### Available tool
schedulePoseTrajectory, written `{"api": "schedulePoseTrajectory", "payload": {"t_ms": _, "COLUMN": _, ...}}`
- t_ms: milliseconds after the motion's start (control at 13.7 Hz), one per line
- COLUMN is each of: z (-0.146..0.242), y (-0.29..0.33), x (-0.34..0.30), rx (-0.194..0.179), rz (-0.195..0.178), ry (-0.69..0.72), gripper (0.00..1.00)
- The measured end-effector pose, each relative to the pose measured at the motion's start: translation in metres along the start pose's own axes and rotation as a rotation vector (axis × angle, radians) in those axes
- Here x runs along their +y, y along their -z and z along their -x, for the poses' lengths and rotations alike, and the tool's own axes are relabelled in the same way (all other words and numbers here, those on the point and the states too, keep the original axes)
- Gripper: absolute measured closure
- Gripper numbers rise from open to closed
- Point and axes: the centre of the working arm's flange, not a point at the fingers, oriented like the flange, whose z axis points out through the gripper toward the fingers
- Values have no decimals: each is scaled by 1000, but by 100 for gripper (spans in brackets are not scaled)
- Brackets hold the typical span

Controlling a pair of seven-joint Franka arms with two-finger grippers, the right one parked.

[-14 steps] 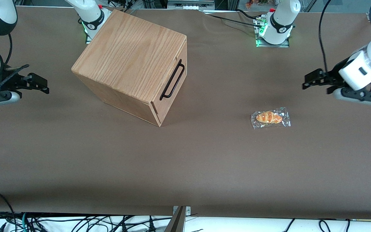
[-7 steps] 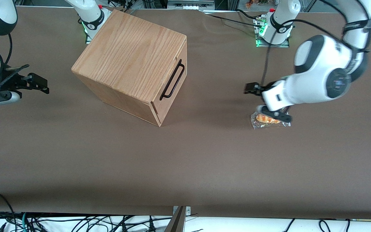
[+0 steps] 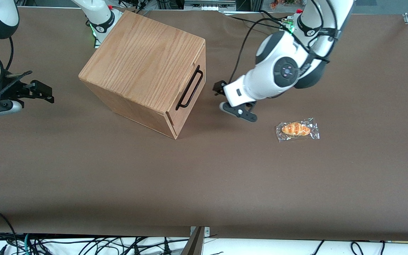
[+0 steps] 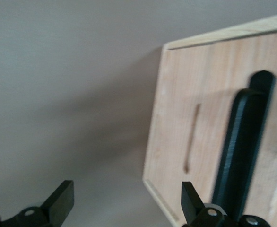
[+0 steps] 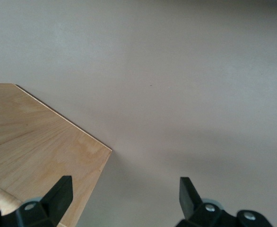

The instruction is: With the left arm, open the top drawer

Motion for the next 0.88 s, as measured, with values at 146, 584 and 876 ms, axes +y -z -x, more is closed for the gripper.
{"api": "schedulePoseTrajectory", "payload": {"t_ms": 146, "z": 0, "y": -18, "x": 19, "rx": 13, "rz": 35, "ry": 10, "gripper": 0}}
{"api": "schedulePoseTrajectory", "payload": {"t_ms": 584, "z": -1, "y": -35, "x": 45, "rx": 0, "rz": 99, "ry": 15, "gripper": 0}}
{"api": "schedulePoseTrajectory", "payload": {"t_ms": 876, "z": 3, "y": -52, "x": 58, "rx": -16, "rz": 93, "ry": 19, "gripper": 0}}
